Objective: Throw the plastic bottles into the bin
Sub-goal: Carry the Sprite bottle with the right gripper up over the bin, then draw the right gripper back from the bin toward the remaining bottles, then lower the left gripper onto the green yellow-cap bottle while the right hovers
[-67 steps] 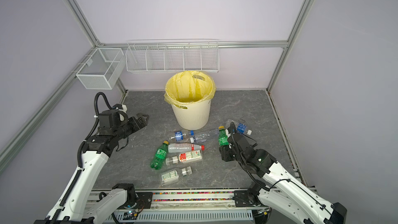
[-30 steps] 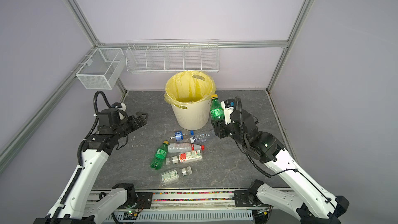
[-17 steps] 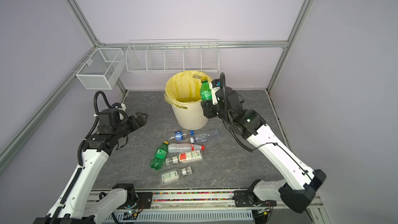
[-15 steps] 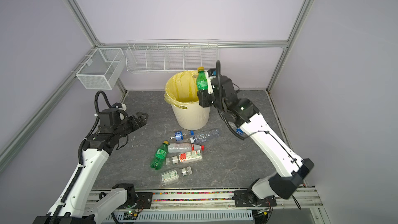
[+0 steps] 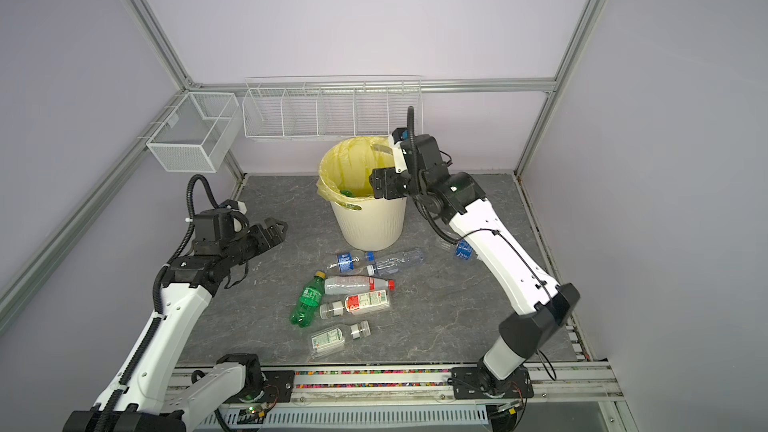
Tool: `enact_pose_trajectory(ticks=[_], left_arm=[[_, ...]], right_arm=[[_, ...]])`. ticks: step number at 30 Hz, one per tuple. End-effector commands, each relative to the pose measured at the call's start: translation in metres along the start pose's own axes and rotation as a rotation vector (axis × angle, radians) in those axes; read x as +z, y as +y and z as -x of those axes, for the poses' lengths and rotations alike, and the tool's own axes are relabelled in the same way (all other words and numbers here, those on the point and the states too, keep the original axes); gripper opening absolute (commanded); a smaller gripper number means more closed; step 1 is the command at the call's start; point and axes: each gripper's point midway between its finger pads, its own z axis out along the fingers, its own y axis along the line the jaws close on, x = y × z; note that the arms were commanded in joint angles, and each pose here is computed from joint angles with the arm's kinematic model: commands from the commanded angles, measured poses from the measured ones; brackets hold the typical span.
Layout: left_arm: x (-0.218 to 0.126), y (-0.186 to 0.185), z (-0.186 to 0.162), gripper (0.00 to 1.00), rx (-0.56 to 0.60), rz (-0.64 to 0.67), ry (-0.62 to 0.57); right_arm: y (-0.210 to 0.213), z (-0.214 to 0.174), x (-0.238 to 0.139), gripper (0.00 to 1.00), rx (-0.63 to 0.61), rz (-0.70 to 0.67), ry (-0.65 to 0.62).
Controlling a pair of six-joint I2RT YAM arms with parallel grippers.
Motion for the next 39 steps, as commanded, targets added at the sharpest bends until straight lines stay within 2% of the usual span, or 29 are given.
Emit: enact_pose_trajectory(ticks=[1,9,19,27,30,39], left_arm=[[-0.009,-0.004,0.011,1.00,0.026,0.002,-0.024],[-0.007,-0.006,0.009,1.00,0.032,-0.012,-0.013],[0.000,-0.007,-0.004,1.00,0.006,-0.038,0.038],[0.004,-0.008,-0.027,1.00,-0.049,-0.093,0.097],[0.004,-0.023,-0.039,1.00,-0.049,-0.198,0.110],[0.011,-0.021,-0.077,1.00,-0.026,-0.148,0.170]], right_arm=[[0.004,0.022,-0.036,0.88,0.021,0.046,-0.173],[-0.013,-0.017,-0.051,0.88,0.016,0.004,-0.130],[-0.028,-0.064,-0.041,0.88,0.045,-0.021,-0.039],[-0.041,-0.104,-0.038,0.88,0.082,-0.049,0.031],[-0.046,-0.117,-0.038,0.88,0.099,-0.059,0.047],[-0.056,-0.149,-0.036,0.88,0.139,-0.079,0.098]])
